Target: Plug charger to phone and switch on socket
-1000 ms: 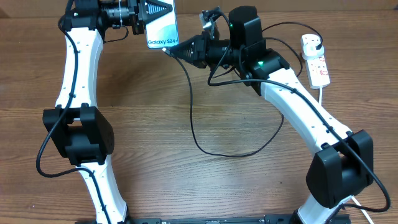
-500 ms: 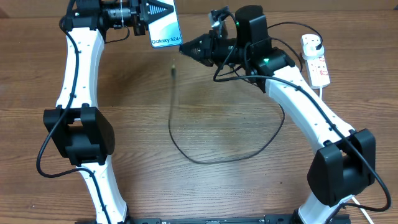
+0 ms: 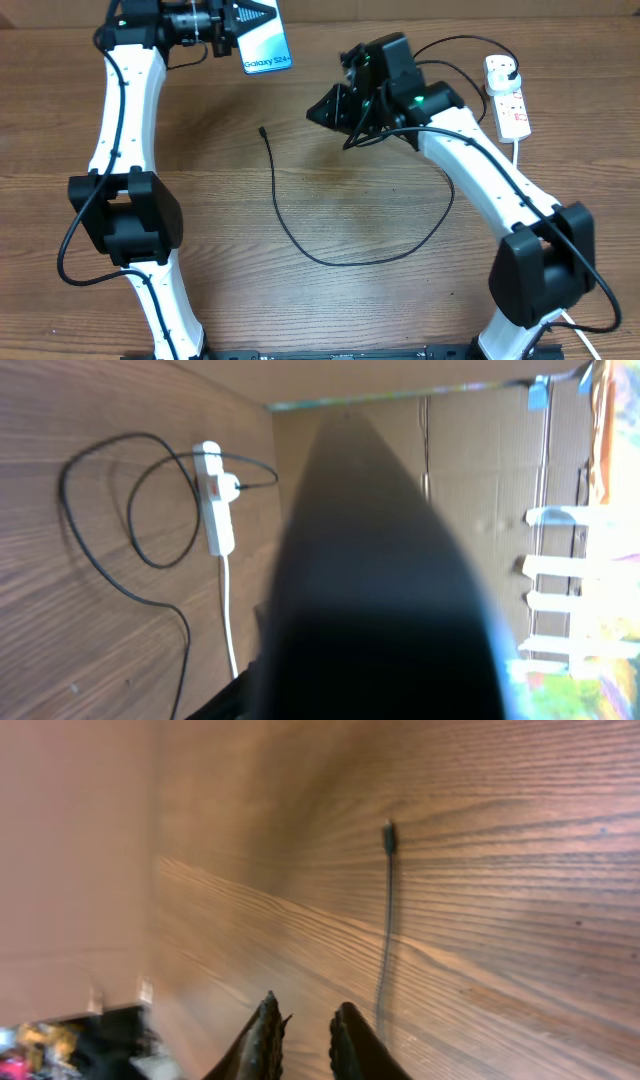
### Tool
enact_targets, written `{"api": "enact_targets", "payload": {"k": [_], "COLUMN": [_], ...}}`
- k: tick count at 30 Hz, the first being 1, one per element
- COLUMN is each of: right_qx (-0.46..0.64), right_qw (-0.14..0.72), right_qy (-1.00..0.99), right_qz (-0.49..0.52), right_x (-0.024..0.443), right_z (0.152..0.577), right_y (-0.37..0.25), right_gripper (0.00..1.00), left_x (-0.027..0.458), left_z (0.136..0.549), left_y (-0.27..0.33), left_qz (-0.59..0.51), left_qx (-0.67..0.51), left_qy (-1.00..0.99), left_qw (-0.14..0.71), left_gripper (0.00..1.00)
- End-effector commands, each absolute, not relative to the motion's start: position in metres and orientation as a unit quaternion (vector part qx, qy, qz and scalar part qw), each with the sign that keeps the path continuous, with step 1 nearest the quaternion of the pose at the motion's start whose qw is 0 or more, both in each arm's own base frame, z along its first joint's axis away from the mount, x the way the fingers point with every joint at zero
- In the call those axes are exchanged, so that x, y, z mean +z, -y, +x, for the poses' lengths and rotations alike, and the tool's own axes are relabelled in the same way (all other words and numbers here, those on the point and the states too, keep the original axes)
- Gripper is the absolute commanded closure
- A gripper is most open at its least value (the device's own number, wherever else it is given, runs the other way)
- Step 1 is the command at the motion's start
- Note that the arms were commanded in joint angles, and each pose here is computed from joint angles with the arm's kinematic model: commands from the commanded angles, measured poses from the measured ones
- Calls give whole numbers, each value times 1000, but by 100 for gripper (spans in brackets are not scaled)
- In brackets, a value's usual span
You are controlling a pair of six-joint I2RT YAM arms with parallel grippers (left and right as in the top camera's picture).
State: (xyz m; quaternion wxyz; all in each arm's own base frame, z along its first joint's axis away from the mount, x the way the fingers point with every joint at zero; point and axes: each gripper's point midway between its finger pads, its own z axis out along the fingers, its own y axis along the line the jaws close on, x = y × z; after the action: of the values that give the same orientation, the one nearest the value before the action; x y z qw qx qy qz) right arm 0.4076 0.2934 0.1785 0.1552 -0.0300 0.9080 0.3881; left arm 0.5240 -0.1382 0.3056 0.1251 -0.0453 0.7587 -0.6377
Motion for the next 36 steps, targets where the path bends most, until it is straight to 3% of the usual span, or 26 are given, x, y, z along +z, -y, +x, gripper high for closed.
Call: {"api": "enact_targets", "payload": {"k": [1,7,19,24,31,36], "right_qx": [352,312,258,262,269,277], "right_qw": [156,154,176,182,196,183], "right_qy": [-921,-934,-939,-936,-932,-932], "right_qz": [-61,-84,-142,-146,-143,-148], "right_x": [147,100,53,47,45,26], "right_z": [411,416,427,437,448,446], "right_y": [-300,-321,-376,-386,-385,-391], "right_gripper": [82,82,77,73,58,57], "left_x": [321,332,334,335,334,334], "left_z": [521,512,511,508,508,508], "left_y": [118,97,93,93,93,93], "left_qz": [-45,-32,-30,-30,-30,-30], "left_qx": [-645,-671,-676,-680,-680,-680], "left_qy": [-750,-729,-725,-723,-723,-723], "left_qw": [139,130,128,121,121,121], "left_gripper": [96,96,96,95,96,96]}}
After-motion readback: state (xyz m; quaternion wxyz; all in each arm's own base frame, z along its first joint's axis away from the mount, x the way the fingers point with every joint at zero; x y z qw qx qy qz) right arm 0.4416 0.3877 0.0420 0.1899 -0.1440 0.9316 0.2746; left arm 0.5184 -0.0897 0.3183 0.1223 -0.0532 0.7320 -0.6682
